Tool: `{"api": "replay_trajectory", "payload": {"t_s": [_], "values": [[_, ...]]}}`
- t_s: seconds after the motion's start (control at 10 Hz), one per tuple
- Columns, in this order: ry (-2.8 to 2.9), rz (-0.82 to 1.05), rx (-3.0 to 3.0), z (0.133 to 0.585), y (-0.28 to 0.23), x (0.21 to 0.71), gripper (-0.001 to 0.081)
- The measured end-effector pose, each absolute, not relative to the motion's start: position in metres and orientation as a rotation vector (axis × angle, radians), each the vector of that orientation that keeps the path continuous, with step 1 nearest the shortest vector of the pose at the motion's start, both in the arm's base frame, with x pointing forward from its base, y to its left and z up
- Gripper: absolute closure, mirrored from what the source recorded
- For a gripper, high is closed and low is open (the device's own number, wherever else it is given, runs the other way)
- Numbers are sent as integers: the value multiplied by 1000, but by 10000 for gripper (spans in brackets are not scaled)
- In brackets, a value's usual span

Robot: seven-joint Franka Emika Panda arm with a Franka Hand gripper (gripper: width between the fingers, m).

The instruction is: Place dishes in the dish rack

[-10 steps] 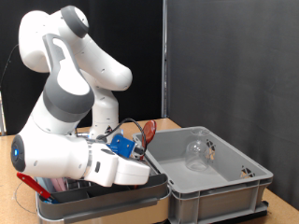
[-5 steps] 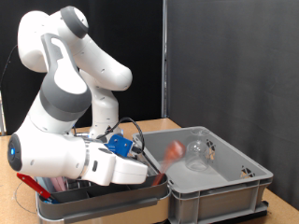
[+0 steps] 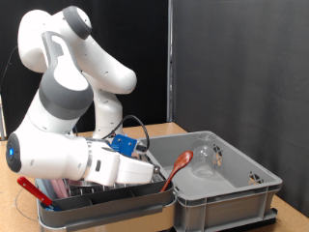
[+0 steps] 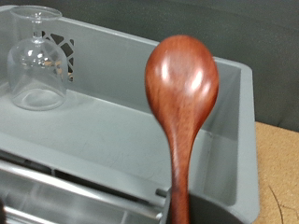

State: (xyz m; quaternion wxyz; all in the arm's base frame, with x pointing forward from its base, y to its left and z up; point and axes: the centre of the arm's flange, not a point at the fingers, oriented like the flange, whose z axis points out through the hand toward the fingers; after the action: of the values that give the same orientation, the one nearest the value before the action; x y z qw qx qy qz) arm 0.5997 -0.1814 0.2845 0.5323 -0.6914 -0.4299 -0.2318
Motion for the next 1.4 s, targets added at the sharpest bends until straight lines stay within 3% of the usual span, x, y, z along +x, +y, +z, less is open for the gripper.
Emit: {"api": "replay_trajectory", "payload": {"t_s": [1.1, 1.4], "values": [[-1189, -819, -1402, 428, -162, 617, -3], [-1211, -776, -1361, 431, -155, 611, -3]]}}
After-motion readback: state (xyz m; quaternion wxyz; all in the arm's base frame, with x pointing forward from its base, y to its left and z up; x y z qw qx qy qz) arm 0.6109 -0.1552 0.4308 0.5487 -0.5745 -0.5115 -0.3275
